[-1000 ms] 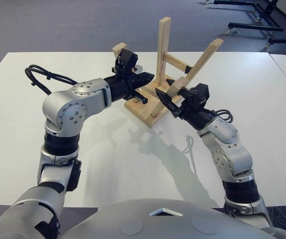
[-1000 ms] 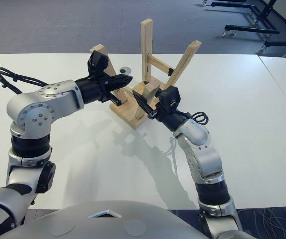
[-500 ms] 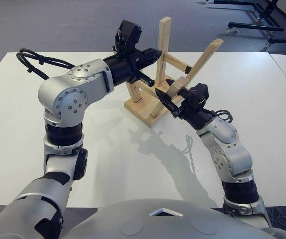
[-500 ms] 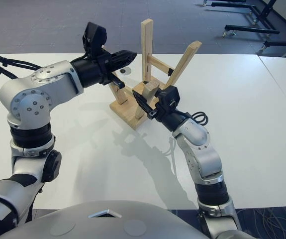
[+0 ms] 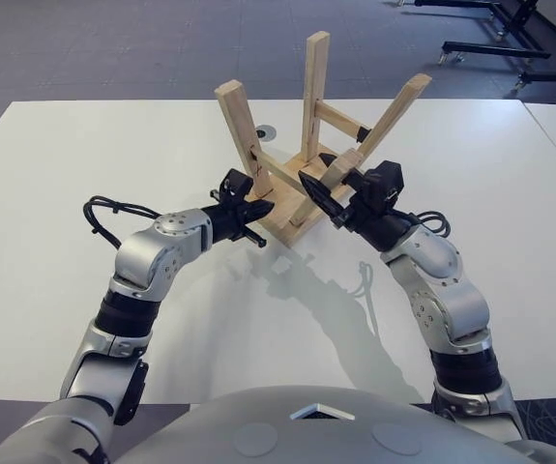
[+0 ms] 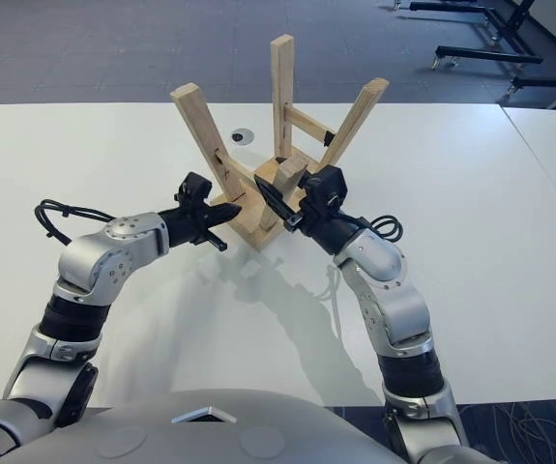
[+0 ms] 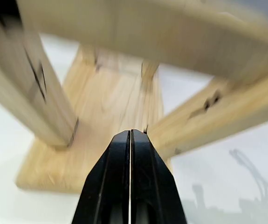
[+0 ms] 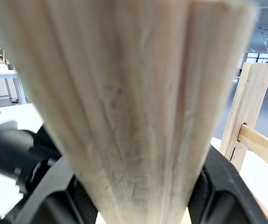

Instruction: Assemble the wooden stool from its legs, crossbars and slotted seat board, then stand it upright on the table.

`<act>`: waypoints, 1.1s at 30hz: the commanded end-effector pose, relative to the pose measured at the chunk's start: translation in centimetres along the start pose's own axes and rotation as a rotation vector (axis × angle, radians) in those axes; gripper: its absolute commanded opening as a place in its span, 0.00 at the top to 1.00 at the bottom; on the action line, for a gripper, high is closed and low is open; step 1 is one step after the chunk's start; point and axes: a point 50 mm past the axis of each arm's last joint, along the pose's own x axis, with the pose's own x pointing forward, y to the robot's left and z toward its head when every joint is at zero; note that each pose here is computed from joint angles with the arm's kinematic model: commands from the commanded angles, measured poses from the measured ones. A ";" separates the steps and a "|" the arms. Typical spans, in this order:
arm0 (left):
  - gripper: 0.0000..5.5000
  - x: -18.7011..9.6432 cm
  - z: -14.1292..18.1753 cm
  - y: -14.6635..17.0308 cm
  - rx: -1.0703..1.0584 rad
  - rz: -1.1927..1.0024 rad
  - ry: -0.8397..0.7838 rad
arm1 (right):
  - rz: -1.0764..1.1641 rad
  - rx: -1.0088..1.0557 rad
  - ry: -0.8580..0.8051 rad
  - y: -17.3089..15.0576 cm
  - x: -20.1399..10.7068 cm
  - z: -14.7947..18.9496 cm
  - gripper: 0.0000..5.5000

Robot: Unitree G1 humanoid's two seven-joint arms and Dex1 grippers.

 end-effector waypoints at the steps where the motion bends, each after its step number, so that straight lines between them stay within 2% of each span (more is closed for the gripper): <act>1: 0.99 -0.5 2.4 -0.6 0.019 -0.030 -0.056 | 0.004 0.072 0.097 0.3 -0.4 -1.9 0.63; 11: 0.99 -2.9 4.0 -0.4 0.014 -0.064 -0.099 | 0.000 0.065 0.141 -0.1 -0.6 -2.2 0.63; 14: 0.99 -2.4 5.4 -1.1 -0.005 -0.080 -0.151 | 0.000 0.065 0.142 -0.1 -0.6 -2.2 0.63; 19: 0.99 -1.1 5.8 -2.5 -0.006 -0.086 -0.173 | 0.012 0.067 0.151 0.0 -0.6 -2.3 0.63; 23: 0.99 0.0 4.0 -2.3 0.042 -0.024 -0.104 | 0.016 0.069 0.153 0.0 -0.5 -2.3 0.63; 29: 0.99 1.2 -0.9 -1.7 0.062 0.028 0.035 | 0.024 0.078 0.155 0.2 -0.5 -2.3 0.63; 33: 0.99 1.0 -0.2 -1.7 0.041 0.026 -0.018 | 0.028 0.079 0.167 0.2 -0.6 -2.4 0.63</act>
